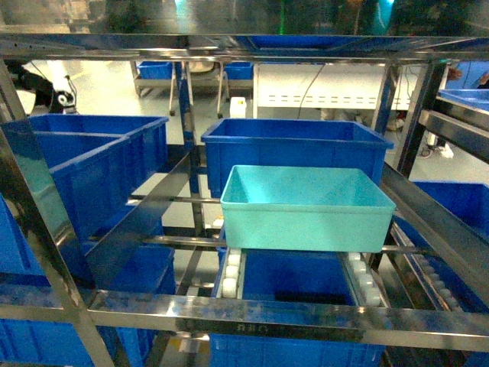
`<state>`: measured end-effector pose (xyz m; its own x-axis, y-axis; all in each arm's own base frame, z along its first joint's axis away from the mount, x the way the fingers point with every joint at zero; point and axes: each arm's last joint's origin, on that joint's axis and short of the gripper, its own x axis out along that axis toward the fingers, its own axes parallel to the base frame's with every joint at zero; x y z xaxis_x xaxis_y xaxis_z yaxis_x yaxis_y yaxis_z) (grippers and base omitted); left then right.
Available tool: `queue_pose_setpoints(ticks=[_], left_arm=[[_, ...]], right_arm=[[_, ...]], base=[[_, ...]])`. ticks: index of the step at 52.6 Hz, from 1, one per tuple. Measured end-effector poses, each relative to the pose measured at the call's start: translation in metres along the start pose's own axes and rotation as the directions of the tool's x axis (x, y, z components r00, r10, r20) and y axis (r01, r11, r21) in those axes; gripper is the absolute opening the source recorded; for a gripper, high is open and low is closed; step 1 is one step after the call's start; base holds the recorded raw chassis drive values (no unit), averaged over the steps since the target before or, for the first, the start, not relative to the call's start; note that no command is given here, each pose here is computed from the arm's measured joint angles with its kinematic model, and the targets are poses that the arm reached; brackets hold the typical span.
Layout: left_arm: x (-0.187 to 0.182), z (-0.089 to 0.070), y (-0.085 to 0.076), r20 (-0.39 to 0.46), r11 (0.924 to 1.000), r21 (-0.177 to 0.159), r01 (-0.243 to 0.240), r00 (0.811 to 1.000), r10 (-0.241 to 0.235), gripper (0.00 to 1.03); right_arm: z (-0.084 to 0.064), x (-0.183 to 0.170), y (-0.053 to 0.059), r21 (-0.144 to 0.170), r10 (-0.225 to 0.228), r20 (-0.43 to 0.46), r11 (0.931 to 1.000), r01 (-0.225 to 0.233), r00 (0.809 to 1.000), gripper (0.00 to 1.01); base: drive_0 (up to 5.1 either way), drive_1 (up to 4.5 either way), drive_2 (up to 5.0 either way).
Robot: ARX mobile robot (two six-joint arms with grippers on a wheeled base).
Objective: Organize blue bins on left shelf correctly
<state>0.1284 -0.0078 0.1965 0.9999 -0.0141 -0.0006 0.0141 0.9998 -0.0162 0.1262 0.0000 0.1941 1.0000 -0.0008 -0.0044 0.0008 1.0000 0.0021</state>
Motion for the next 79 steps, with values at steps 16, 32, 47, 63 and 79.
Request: queue_pose_setpoints(ticks=[16,32,47,63,79], left_arm=[[-0.011,-0.016,0.008,-0.005,0.9999,0.001,-0.013,1.000,0.013,0.02],[-0.018,-0.025,0.008,0.011,0.9999,0.001,-0.012,1.000,0.012,0.02],[-0.031,-0.027,0.008,0.020,0.9999,0.001,-0.012,1.000,0.012,0.02],[-0.031,-0.029,0.008,0.001,0.9999,0.002,-0.013,1.000,0.013,0.02],[-0.031,-0.029,0.008,0.001,0.9999,0.002,-0.013,1.000,0.013,0.81]], right_arm=[[-0.014,-0.010,0.000,0.000,0.000,0.000,1.0000,0.000,1.000,0.02],[-0.024,-0.016,0.000,-0.002,0.000,0.016,1.0000,0.000,1.000,0.02],[-0.027,-0.029,0.000,-0.002,-0.001,0.005,1.0000,0.001,1.000,0.02],[-0.027,-0.029,0.000,-0.002,0.000,0.009,1.0000,0.000,1.000,0.02],[-0.027,-0.029,0.000,-0.003,0.001,0.009,1.0000,-0.001,1.000,0.89]], base=[[0.0,0.00,0.0],[0.0,0.00,0.0],[0.0,0.00,0.0],[0.0,0.00,0.0],[0.0,0.00,0.0]])
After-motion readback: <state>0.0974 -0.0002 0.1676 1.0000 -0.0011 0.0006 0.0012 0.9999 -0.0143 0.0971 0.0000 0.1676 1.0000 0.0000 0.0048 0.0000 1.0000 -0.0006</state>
